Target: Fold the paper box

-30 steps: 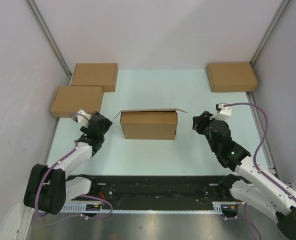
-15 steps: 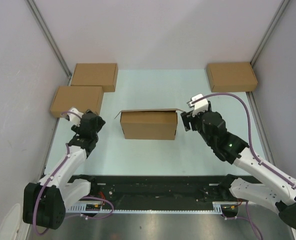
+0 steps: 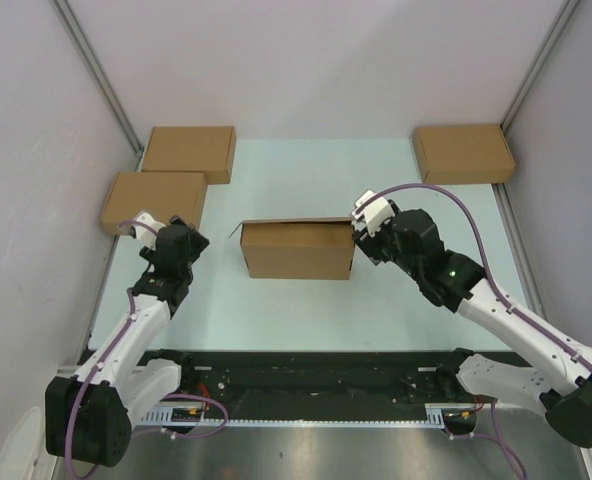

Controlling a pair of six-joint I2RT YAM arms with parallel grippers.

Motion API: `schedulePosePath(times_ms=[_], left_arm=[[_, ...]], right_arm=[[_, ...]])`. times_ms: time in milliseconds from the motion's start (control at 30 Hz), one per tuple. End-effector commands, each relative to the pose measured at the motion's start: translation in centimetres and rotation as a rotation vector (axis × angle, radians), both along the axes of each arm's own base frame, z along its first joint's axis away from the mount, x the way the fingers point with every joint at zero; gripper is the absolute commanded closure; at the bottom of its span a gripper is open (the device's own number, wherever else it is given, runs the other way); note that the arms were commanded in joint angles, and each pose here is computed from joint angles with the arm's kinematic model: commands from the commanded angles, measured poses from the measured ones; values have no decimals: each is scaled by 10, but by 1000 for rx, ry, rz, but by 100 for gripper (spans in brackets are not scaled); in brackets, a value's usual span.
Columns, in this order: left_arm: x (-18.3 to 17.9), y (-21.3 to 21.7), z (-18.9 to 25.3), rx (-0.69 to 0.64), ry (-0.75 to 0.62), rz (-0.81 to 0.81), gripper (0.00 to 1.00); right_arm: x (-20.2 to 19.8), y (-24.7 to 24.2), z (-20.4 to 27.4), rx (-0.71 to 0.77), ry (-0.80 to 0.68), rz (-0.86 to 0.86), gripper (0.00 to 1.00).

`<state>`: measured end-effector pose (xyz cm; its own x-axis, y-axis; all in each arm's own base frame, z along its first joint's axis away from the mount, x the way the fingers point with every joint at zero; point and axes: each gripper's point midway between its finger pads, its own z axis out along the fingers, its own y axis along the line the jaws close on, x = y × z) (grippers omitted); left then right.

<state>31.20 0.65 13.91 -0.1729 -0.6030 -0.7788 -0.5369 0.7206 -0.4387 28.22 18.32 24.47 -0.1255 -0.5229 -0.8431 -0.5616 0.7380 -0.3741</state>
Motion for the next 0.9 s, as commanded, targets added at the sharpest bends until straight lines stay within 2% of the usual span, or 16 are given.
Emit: schedulePosePath(times_ms=[0, 167, 500, 867], left_arm=[[6, 1, 18, -4, -43, -7, 23], [6, 0, 20, -20, -49, -1, 23], [6, 2, 34, -8, -76, -1, 24], [4, 4, 55, -6, -121, 4, 25]], right_arm=[[13, -1, 10, -25, -27, 11, 40], [32, 3, 15, 18, -60, -21, 48], [49, 16, 7, 21, -64, -9, 51], [59, 14, 6, 30, -69, -48, 73]])
